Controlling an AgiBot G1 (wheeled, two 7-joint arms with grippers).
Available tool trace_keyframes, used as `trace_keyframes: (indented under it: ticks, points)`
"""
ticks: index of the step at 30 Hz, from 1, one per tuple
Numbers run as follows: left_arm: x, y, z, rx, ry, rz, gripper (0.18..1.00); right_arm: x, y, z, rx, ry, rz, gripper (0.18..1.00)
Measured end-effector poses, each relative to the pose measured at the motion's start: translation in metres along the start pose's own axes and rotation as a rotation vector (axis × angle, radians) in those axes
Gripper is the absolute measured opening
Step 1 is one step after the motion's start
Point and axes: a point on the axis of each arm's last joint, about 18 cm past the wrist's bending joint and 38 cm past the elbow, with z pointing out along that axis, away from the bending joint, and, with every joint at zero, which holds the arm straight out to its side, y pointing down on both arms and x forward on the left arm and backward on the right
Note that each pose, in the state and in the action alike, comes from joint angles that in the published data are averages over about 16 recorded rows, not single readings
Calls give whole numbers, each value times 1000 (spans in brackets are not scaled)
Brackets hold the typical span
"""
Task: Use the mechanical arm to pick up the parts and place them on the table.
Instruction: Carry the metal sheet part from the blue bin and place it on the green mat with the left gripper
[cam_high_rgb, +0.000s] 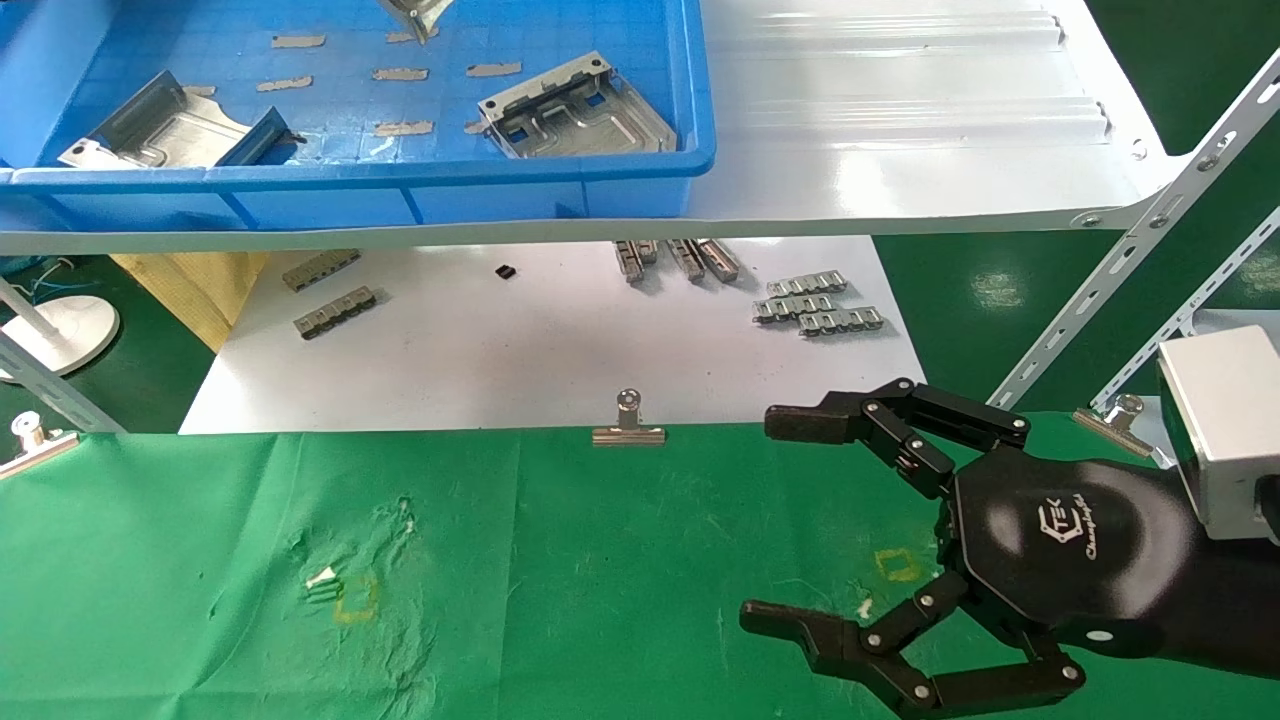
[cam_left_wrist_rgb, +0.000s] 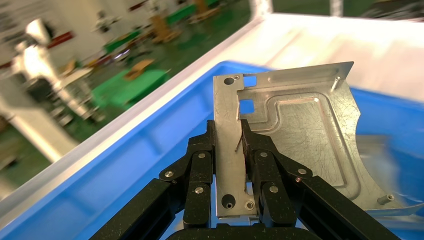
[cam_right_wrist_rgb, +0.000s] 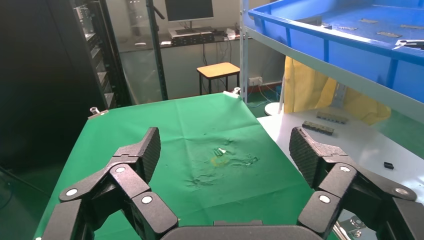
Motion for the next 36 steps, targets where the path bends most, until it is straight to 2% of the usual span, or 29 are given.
trace_keyframes:
  ticks: [7,15,21,26,31,36]
  points:
    - [25,2,-30,73,152,91,271,0,0,0,0,0,0,969]
    - [59,33,-69,82,278,242,271,0,0,0,0,0,0,996]
    - [98,83,-94,-1,387,312,271,0,0,0,0,0,0,1000]
    - [128,137,-111,-97,470,320,270,0,0,0,0,0,0,1000]
    - [144,189,-123,-188,514,341,270,0,0,0,0,0,0,1000]
    - [154,223,-129,-227,540,382,270,0,0,0,0,0,0,1000]
